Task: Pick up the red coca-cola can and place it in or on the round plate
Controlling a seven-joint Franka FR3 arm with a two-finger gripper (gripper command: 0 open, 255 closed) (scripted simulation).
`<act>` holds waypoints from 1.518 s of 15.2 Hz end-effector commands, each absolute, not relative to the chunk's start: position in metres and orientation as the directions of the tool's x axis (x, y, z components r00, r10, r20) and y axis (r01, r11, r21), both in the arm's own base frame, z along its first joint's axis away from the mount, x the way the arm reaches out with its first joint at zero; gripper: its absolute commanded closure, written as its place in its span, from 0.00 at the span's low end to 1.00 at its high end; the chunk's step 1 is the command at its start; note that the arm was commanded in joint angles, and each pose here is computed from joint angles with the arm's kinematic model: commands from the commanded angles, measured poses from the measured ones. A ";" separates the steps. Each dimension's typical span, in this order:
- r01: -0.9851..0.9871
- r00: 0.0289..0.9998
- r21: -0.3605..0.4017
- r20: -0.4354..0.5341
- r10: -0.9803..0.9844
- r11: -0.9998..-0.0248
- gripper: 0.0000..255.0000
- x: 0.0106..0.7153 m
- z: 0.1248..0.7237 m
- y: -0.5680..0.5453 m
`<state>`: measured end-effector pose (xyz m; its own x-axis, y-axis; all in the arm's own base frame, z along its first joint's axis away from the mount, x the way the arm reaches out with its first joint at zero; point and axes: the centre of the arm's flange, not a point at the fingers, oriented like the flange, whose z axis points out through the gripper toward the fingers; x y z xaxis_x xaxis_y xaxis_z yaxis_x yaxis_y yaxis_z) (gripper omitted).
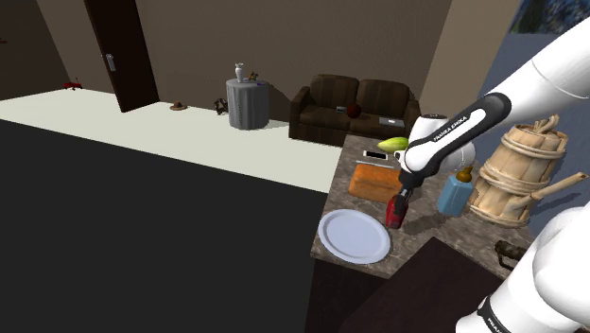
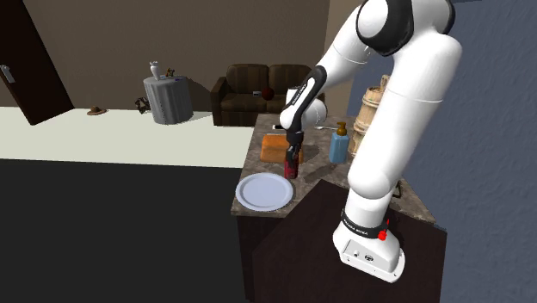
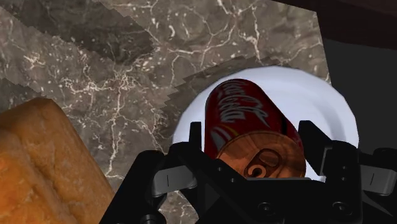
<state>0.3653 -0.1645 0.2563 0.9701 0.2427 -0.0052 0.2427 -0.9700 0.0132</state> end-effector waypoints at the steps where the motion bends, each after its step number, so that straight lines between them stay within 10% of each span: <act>1: 0.241 0.970 0.012 -0.005 0.241 -0.970 1.00 0.384 0.261 -0.146; 23: 0.241 0.970 0.012 -0.005 0.241 -0.970 1.00 0.456 0.197 -0.083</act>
<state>0.4556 -0.0825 0.2009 0.9704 0.2413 -0.0058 0.2414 -0.9704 0.0120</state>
